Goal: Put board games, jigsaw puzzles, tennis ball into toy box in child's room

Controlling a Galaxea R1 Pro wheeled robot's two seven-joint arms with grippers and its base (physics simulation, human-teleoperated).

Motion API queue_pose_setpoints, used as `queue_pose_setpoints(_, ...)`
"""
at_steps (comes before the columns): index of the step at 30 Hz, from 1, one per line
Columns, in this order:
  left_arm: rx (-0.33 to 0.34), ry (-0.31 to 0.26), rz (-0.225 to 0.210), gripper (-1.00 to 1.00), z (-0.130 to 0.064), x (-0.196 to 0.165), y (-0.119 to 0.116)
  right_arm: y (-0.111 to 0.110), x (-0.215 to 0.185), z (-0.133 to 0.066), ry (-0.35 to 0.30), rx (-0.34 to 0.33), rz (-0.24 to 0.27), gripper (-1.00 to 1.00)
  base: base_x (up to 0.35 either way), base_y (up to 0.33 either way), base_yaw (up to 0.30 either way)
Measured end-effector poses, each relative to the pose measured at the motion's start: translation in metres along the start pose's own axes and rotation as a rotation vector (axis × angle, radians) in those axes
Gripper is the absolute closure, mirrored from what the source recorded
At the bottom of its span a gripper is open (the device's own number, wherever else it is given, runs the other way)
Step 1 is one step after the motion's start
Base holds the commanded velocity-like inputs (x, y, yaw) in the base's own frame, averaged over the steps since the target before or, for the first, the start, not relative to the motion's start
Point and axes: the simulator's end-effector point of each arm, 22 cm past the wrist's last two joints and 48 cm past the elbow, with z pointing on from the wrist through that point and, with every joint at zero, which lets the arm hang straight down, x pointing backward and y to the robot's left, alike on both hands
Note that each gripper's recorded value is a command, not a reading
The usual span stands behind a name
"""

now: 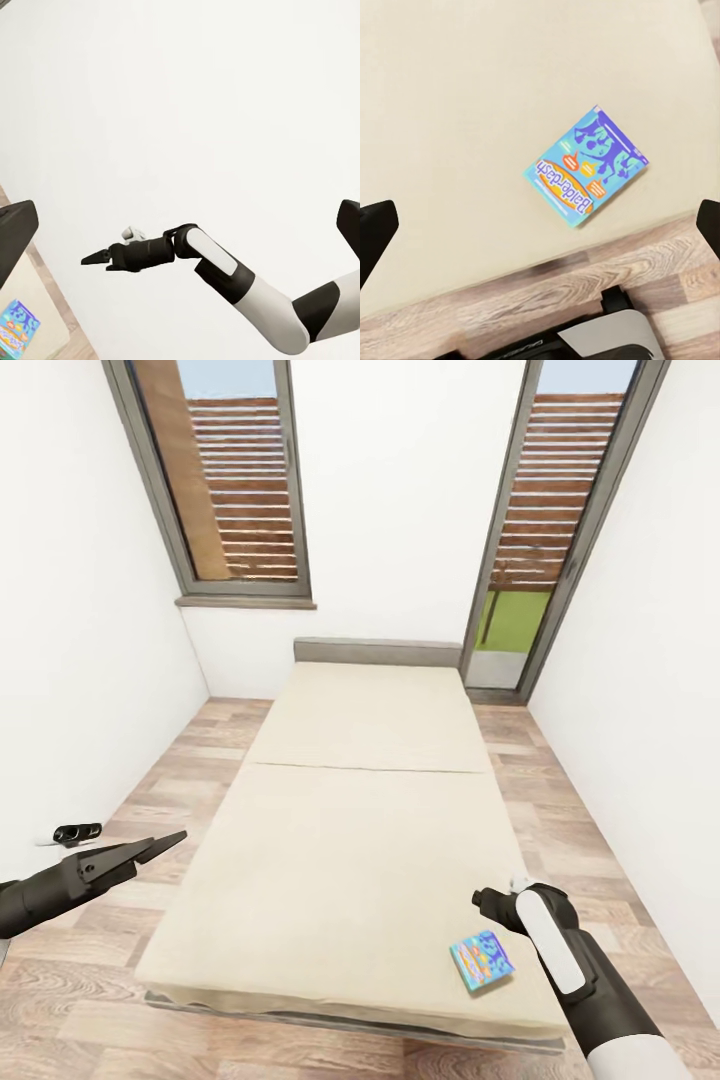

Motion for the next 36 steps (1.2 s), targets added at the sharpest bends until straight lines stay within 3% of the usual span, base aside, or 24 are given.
queue_pose_setpoints(19,-0.004,0.002,-0.011,-1.0,0.0,0.003,0.006,0.002,0.006,0.005,0.013,0.001,-0.007,-1.0,0.037,0.0,-0.039)
queue_pose_setpoints(25,-0.005,0.002,0.031,-1.0,0.001,0.004,0.009,0.001,0.01,0.009,0.022,0.005,-0.008,-1.0,0.002,0.0,0.0)
queue_pose_setpoints(36,-0.012,0.005,0.028,-1.0,0.0,0.008,0.017,-0.002,0.013,0.017,0.019,0.016,0.006,-1.0,0.0,0.0,0.0)
